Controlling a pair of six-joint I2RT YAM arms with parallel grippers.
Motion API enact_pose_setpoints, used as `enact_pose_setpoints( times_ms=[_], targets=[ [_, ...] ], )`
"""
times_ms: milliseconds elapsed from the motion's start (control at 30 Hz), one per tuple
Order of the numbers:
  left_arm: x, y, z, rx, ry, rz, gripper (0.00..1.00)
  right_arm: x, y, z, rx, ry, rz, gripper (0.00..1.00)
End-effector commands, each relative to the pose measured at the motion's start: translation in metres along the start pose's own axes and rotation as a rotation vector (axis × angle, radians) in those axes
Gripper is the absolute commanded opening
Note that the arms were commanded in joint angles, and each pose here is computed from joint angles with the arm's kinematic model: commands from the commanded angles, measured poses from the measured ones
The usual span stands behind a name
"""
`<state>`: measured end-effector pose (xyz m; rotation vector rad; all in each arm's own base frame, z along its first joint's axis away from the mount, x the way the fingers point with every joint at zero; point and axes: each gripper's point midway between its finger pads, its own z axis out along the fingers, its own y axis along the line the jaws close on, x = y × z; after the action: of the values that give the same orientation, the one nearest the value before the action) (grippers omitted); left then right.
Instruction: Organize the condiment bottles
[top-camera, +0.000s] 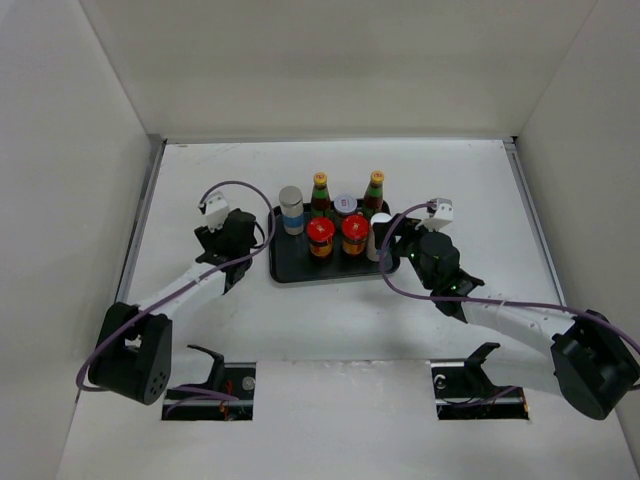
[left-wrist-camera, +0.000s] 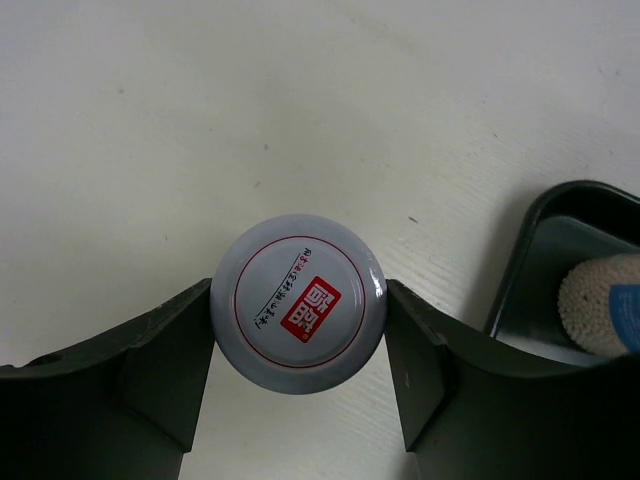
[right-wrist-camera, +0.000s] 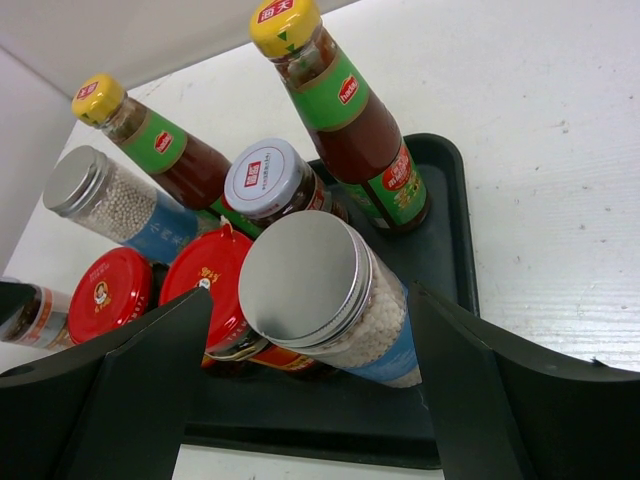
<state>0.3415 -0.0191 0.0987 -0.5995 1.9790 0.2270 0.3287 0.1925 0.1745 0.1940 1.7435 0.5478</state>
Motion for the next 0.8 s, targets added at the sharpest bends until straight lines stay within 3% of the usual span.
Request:
enact_pose_setpoints(
  times_ms=[0, 333, 500, 767],
  targets=[
    [-0.046, -0.025, -0.026, 0.100, -0.122, -0.052, 0.45, -0.025, 0.024, 0.004, -0.063, -0.067, 0.028, 0.86],
    [-0.077, -0.110, -0.090, 0.375, -0.152, -0.055, 0.44, -0.026, 0.023, 0.003, -0.061, -0.072, 0.024, 0.86],
    [-0.053, -0.144, -0.106, 0.469, -0.091, -0.028, 0.44, -0.026, 0.023, 0.004, -0.061, -0.069, 0.023, 0.86],
    [-0.018, -0.154, -0.095, 0.474, -0.024, 0.002, 0.44, -0.026, 0.023, 0.003, -0.063, -0.071, 0.027, 0.86]
  ],
)
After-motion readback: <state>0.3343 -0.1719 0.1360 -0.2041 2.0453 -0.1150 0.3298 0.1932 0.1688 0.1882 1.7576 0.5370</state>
